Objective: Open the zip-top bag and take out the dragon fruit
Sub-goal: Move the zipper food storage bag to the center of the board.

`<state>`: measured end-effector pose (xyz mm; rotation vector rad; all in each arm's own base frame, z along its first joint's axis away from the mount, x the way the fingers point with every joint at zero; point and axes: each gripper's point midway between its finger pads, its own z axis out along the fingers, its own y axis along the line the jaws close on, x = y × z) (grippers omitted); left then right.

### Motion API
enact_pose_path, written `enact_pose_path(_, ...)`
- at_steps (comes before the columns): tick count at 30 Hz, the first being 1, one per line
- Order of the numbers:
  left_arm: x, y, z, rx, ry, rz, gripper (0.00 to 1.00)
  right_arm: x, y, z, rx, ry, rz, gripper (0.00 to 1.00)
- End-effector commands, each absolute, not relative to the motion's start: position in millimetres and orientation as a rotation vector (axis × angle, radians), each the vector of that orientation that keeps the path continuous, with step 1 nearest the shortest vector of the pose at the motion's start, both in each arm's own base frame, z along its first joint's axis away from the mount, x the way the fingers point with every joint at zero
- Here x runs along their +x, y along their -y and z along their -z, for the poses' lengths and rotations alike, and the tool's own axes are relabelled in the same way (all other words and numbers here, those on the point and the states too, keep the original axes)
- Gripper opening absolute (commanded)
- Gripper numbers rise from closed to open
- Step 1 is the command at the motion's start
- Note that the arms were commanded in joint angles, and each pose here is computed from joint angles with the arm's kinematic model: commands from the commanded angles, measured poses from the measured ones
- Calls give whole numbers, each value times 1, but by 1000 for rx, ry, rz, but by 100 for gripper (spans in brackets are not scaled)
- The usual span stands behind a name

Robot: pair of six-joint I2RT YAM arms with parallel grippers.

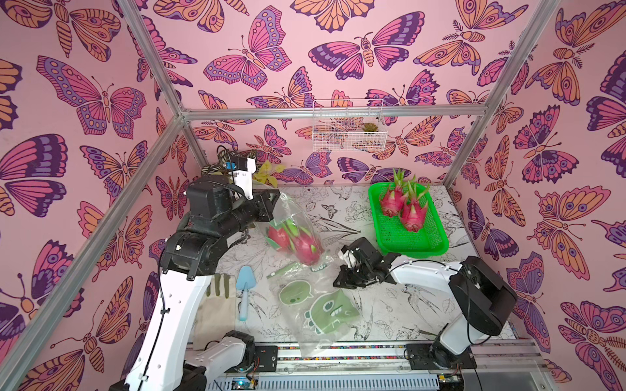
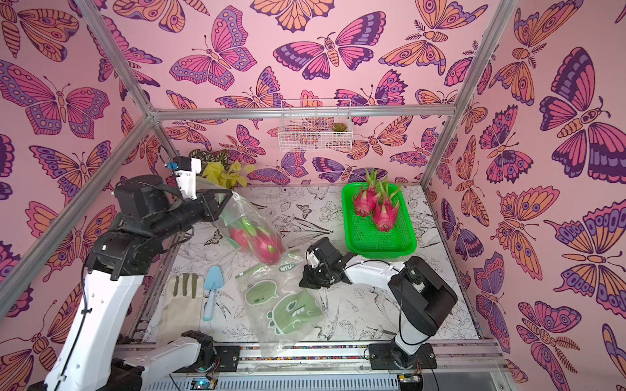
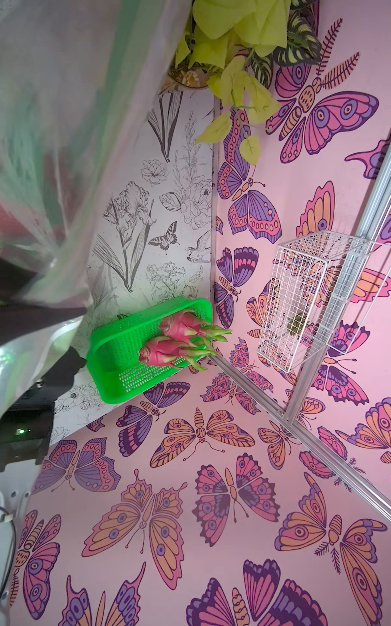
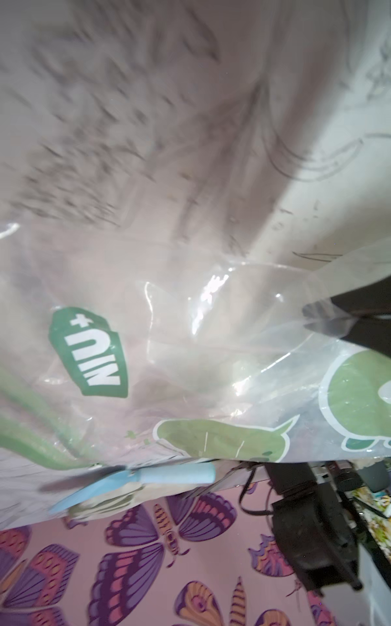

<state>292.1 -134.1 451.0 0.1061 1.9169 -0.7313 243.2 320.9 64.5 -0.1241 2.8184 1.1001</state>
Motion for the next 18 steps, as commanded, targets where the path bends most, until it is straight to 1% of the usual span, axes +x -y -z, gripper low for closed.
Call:
enact_pose_path(1, 289, 132, -474, 132, -1817, 725, 0, 317, -322, -92, -106, -2650, -1082, 0)
enact_pose_path(6, 288, 134, -469, 124, -1832, 744, 0, 424, -326, -126, -75, -2515, -1041, 0)
enact_pose_path(7, 288, 134, -468, 123, -1833, 750, 0, 445, -328, -136, -79, -2479, -1032, 1)
enact_pose_path(8, 288, 135, -467, 122, -1836, 757, 0, 465, -328, -143, -74, -2457, -1000, 6)
enact_pose_path(9, 287, 136, -466, 121, -1840, 765, 0, 480, -327, -150, -66, -2438, -990, 13)
enact_pose_path(10, 287, 137, -466, 124, -1843, 774, 0, 494, -327, -160, -61, -2415, -991, 26)
enact_pose_path(11, 287, 139, -465, 128, -1844, 784, 0, 503, -328, -171, -61, -2397, -1003, 44)
enact_pose_path(12, 287, 139, -465, 130, -1846, 789, 0, 507, -328, -179, -69, -2389, -1004, 55)
enact_pose_path(13, 286, 140, -465, 130, -1848, 793, 0, 509, -328, -189, -88, -2376, -997, 63)
enact_pose_path(14, 286, 140, -464, 129, -1851, 794, 0, 508, -328, -199, -111, -2363, -1000, 69)
enact_pose_path(15, 286, 141, -463, 133, -1852, 799, 0, 505, -328, -207, -132, -2355, -1004, 72)
enact_pose_path(16, 286, 142, -463, 136, -1854, 805, 0, 500, -327, -216, -152, -2348, -1013, 74)
enact_pose_path(18, 287, 142, -460, 124, -1864, 813, 0, 487, -327, -236, -210, -2317, -1047, 75)
